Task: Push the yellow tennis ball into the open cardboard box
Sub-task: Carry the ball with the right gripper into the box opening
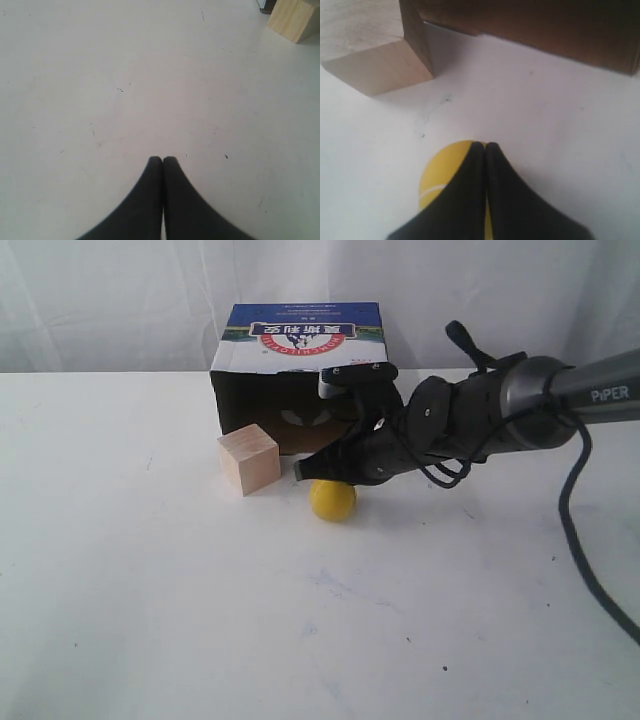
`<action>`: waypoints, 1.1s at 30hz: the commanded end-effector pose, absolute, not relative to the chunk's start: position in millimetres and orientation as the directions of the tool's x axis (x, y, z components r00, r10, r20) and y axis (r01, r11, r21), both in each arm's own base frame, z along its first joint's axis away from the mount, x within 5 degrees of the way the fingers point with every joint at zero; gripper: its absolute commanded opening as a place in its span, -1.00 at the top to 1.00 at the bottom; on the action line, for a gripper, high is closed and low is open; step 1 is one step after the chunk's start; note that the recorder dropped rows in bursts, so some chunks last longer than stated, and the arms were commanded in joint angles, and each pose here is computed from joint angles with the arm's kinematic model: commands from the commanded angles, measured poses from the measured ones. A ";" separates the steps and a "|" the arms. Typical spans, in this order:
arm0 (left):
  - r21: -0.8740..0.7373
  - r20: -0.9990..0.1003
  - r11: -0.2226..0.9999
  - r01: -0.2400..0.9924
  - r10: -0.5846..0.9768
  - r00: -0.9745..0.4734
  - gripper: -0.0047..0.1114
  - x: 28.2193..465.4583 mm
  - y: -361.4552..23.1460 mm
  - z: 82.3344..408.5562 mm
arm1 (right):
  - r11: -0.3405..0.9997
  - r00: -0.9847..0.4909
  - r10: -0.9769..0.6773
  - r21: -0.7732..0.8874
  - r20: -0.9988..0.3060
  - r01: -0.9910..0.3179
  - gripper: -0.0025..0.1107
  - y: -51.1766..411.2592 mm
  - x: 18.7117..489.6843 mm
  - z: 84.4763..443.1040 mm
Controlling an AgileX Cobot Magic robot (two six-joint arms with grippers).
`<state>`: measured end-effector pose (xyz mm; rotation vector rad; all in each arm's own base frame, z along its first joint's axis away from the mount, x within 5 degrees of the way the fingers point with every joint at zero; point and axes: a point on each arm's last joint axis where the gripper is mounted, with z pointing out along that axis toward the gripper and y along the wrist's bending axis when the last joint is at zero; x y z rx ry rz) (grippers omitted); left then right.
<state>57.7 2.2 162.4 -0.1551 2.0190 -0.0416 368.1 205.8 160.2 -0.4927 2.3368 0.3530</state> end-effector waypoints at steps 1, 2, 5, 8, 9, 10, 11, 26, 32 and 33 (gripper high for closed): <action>-0.100 -0.893 0.991 -0.093 -0.130 -0.430 0.92 57.3 2.3 162.1 | 0.877 -0.601 -0.278 0.056 -0.749 -0.477 0.96 210.4 378.8 171.0; -0.100 -0.893 0.991 -0.093 -0.130 -0.430 0.92 57.3 2.3 162.1 | 0.877 -0.589 -0.272 0.056 -0.761 -0.477 0.96 211.5 380.8 176.6; -0.100 -0.893 0.991 -0.093 -0.130 -0.430 0.92 57.3 2.3 162.1 | 0.869 -0.592 -0.275 0.067 -0.758 -0.490 0.96 212.5 379.2 186.7; -0.100 -0.893 0.991 -0.093 -0.130 -0.430 0.92 57.3 2.3 162.1 | 0.855 -0.629 -0.300 0.091 -0.717 -0.511 0.96 212.4 371.9 190.5; -0.100 -0.893 0.991 -0.093 -0.130 -0.430 0.92 57.3 2.3 162.1 | 0.851 -0.651 -0.303 0.110 -0.696 -0.514 0.96 212.6 368.8 190.8; -0.100 -0.893 0.991 -0.093 -0.130 -0.430 0.92 57.3 2.3 162.1 | 0.845 -0.670 -0.311 0.126 -0.674 -0.519 0.96 213.5 365.6 190.0; -0.100 -0.893 0.991 -0.093 -0.130 -0.430 0.92 57.3 2.3 162.1 | 0.838 -0.690 -0.322 0.144 -0.648 -0.527 0.96 215.7 361.5 188.7; -0.100 -0.893 0.991 -0.093 -0.130 -0.430 0.92 57.3 2.3 162.1 | 0.856 -0.652 -0.318 0.089 -0.688 -0.510 0.96 237.0 390.3 135.7; -0.100 -0.893 0.991 -0.093 -0.130 -0.430 0.92 57.3 2.3 162.1 | 0.839 -0.595 -0.330 0.062 -0.733 -0.541 0.96 232.4 402.4 170.0; -0.100 -0.893 0.991 -0.093 -0.130 -0.430 0.92 57.3 2.3 162.1 | 0.830 -0.599 -0.339 0.068 -0.725 -0.553 0.96 234.4 398.7 174.1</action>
